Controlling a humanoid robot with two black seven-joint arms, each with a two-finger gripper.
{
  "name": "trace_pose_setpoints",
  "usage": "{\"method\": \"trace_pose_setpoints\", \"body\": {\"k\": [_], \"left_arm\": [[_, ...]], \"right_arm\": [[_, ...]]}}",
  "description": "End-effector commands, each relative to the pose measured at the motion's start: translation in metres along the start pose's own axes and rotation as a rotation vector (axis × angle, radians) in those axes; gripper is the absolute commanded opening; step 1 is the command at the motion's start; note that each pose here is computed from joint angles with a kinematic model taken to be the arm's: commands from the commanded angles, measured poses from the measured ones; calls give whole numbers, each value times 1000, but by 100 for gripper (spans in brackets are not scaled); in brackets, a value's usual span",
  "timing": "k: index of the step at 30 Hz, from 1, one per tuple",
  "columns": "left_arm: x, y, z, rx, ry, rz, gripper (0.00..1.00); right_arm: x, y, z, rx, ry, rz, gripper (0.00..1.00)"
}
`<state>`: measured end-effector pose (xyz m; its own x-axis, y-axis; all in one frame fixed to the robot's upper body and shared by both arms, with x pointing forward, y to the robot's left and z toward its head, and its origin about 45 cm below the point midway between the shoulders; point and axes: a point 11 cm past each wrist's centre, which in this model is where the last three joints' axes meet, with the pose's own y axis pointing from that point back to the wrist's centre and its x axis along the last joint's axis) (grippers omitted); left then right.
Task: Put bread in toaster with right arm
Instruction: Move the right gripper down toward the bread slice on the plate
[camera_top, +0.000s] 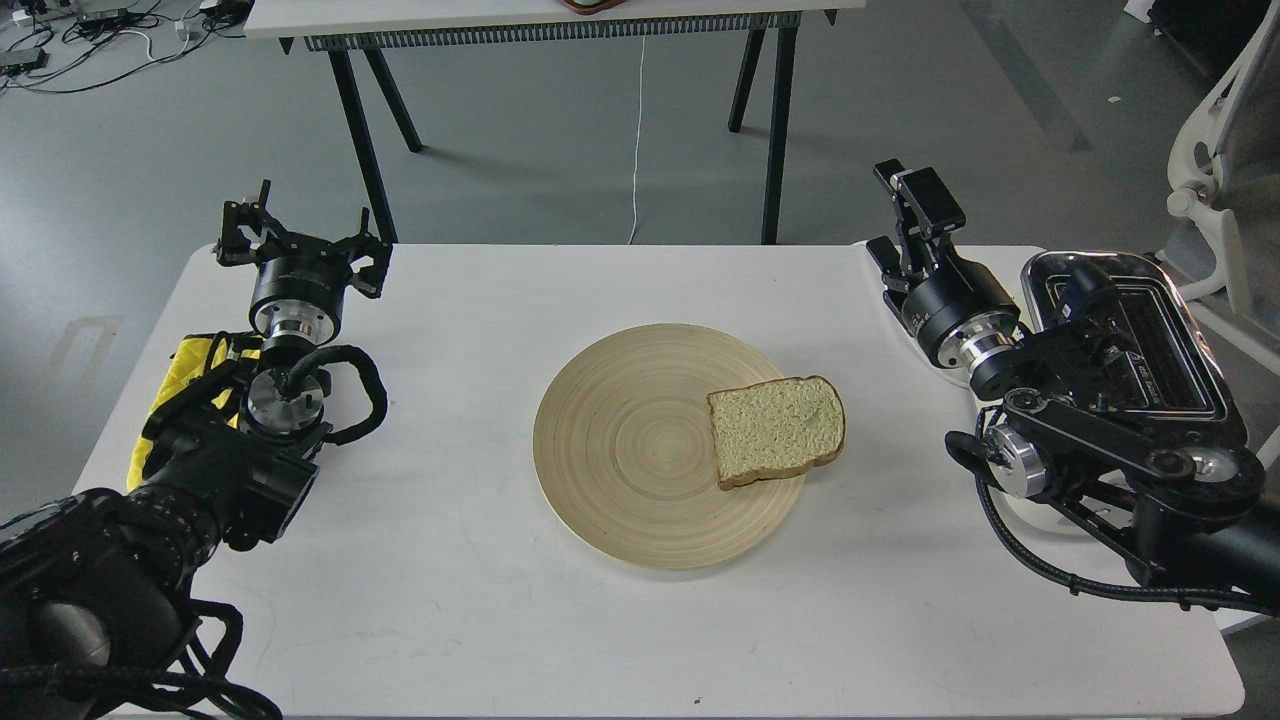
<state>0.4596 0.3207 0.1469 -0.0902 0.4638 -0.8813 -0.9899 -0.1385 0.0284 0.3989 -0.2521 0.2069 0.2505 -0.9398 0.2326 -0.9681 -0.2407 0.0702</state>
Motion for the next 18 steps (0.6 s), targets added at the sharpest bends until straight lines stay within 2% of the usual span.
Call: {"method": "trace_pose_setpoints", "body": {"k": [1, 18], "left_arm": [[0, 0, 0, 0, 0, 1, 100], [0, 0, 0, 0, 0, 1, 100]], "right_arm": [[12, 16, 18, -43, 121, -4, 99], [2, 66, 104, -238, 314, -100, 99]]}}
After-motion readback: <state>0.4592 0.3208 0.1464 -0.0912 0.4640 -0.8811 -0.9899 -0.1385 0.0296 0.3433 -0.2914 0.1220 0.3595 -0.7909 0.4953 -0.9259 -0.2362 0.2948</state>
